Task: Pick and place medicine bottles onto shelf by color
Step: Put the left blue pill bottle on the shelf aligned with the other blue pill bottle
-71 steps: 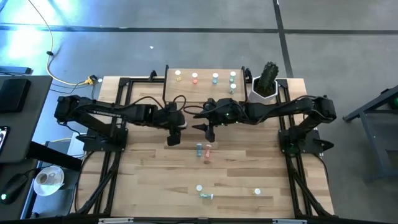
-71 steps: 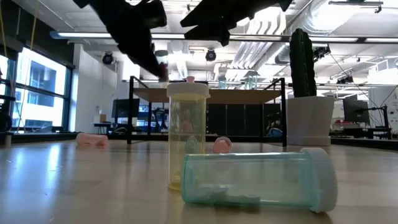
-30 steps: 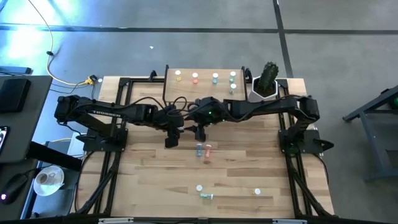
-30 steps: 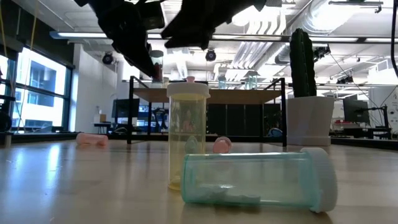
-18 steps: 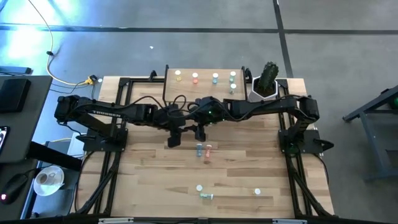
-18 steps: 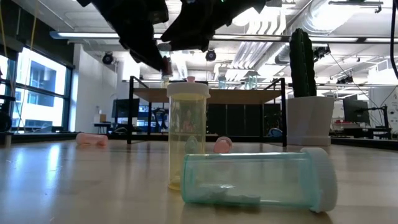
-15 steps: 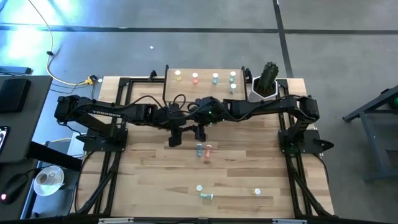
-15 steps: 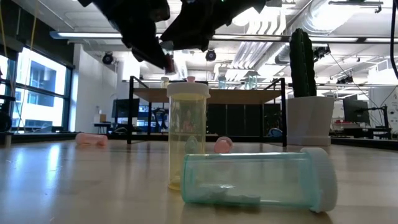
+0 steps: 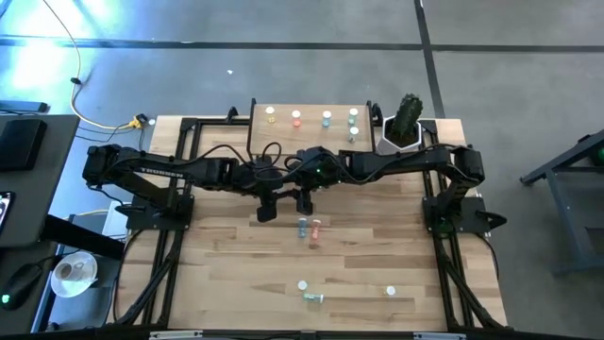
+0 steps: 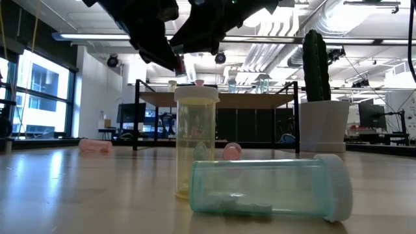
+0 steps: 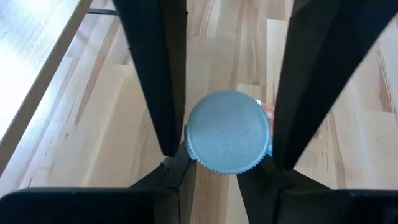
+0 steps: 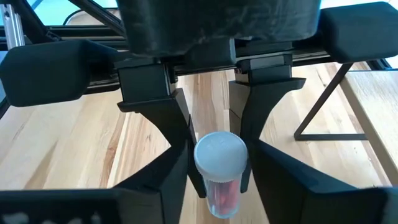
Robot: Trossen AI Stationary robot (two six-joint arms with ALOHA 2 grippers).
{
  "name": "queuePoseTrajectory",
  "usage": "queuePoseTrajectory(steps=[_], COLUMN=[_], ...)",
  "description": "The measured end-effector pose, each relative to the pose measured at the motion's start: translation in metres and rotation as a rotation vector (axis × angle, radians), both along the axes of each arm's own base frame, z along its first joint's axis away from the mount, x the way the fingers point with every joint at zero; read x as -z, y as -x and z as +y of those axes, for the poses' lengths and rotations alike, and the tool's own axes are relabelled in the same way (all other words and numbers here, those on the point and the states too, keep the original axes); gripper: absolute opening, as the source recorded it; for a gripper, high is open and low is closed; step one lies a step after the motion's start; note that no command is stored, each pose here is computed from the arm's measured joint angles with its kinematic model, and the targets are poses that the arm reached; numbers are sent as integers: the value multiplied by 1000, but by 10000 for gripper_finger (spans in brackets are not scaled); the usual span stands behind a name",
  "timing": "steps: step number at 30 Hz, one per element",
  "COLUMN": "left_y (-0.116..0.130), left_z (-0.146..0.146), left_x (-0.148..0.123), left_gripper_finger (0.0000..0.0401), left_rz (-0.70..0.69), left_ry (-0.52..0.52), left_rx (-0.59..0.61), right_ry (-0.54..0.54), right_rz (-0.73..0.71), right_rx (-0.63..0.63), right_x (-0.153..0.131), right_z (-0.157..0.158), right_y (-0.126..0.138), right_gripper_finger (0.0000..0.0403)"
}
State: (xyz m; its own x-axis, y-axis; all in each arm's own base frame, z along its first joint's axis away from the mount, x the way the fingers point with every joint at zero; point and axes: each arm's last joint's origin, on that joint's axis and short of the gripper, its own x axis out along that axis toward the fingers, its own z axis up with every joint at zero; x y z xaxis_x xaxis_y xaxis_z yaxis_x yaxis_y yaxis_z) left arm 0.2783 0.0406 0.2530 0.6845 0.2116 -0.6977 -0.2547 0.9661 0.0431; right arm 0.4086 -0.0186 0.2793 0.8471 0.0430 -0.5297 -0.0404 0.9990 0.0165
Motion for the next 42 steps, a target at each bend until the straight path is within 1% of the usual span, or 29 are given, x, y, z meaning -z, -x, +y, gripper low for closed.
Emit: queuePoseTrajectory(steps=[4, 8, 22, 25, 28, 32, 35, 38, 42], left_y=[0, 0, 0, 0, 0, 0, 1, 1, 2], left_z=[0, 0, 0, 0, 0, 0, 0, 0, 0], left_x=[0, 0, 0, 0, 0, 0, 1, 1, 2], left_gripper_finger=[94, 94, 95, 105, 125, 155, 171, 178, 179], left_rz=[0, 0, 2, 2, -1, 3, 14, 21, 24], left_ry=[0, 0, -5, -5, -6, -5, -4, -3, -2], left_rx=[0, 0, 6, 6, 6, 7, 7, 7, 7], right_ry=[-1, -1, -1, 4, 21, 37, 76, 116, 143], right_rz=[0, 1, 11, 12, 28, 17, 15, -3, -62], right_rx=[-1, 0, 0, 6, 8, 28, 73, 111, 176], right_x=[0, 0, 1, 1, 0, -13, -26, -41, -67], right_z=[0, 0, 0, 0, 0, -2, -6, -10, -18], right_y=[0, 0, 1, 1, 4, 13, 23, 35, 54], right_gripper_finger=[124, 107, 107, 107, 107, 107, 107, 107, 107])
